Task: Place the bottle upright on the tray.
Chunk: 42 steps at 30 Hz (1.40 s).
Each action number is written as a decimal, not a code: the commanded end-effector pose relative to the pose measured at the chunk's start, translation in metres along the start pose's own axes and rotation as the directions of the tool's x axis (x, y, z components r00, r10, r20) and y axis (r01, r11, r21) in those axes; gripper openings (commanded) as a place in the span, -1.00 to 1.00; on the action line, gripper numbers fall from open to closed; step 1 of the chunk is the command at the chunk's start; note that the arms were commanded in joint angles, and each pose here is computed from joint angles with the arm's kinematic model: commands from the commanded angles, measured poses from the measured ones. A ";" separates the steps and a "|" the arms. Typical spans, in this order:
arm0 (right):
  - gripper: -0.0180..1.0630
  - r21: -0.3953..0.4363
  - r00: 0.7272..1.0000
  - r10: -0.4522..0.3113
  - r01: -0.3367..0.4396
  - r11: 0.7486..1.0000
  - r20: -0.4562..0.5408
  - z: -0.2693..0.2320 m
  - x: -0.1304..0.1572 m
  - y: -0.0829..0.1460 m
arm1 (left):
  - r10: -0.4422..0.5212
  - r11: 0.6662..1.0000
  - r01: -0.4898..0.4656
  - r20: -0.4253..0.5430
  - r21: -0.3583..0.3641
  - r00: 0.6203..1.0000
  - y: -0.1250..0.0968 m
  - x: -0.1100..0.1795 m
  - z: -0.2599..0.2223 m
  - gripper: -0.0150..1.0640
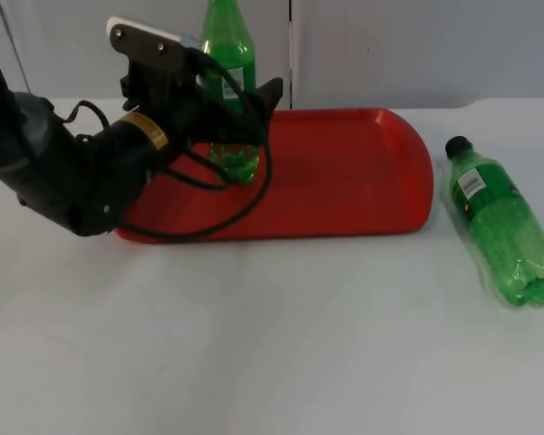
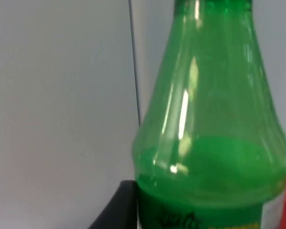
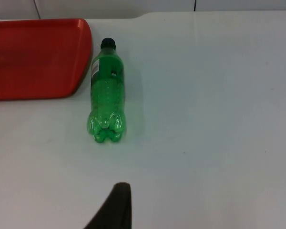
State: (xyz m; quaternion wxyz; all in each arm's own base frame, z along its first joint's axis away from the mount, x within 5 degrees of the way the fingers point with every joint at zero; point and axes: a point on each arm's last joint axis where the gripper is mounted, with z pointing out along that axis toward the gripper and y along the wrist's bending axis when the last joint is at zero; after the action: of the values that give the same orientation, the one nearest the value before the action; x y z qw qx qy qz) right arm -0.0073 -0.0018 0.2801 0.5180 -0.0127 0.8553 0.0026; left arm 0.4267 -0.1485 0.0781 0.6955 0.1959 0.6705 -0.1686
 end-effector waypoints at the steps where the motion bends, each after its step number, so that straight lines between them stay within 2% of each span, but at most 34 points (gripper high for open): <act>1: 0.85 0.004 1.000 0.003 -0.003 1.000 0.006 0.000 0.000 0.000 | 0.009 1.000 -0.008 0.018 -0.004 1.000 -0.001 -0.006 -0.007 0.97; 23: 0.85 0.004 1.000 0.003 -0.003 1.000 0.006 0.000 0.000 0.000 | 0.022 0.999 -0.025 -0.105 -0.028 0.994 -0.014 -0.011 -0.074 0.97; 32: 0.85 0.004 1.000 0.003 -0.003 1.000 0.006 0.000 0.000 0.000 | 0.026 1.000 -0.027 -0.105 -0.012 0.994 -0.022 -0.041 -0.108 0.97; 36: 0.85 0.004 1.000 0.003 -0.003 1.000 0.006 0.000 0.000 0.000 | 0.004 1.000 -0.005 -0.079 -0.015 0.997 -0.026 -0.066 -0.127 0.97; 38: 0.85 0.004 1.000 0.003 -0.003 1.000 0.006 0.000 0.000 0.000 | -0.004 1.000 0.003 -0.094 -0.016 0.996 -0.027 -0.072 -0.132 0.97; 42: 0.85 0.004 1.000 0.003 -0.003 1.000 0.006 0.000 0.000 0.000 | -0.070 0.997 0.061 -0.219 -0.046 0.973 -0.027 -0.096 -0.147 0.97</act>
State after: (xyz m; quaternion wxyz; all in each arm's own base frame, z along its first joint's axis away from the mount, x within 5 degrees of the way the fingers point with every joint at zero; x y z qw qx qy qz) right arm -0.0073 -0.0018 0.2801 0.5180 -0.0135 0.8553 0.0022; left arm 0.2881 -0.1038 0.1625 0.6402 0.1877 0.7292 -0.1520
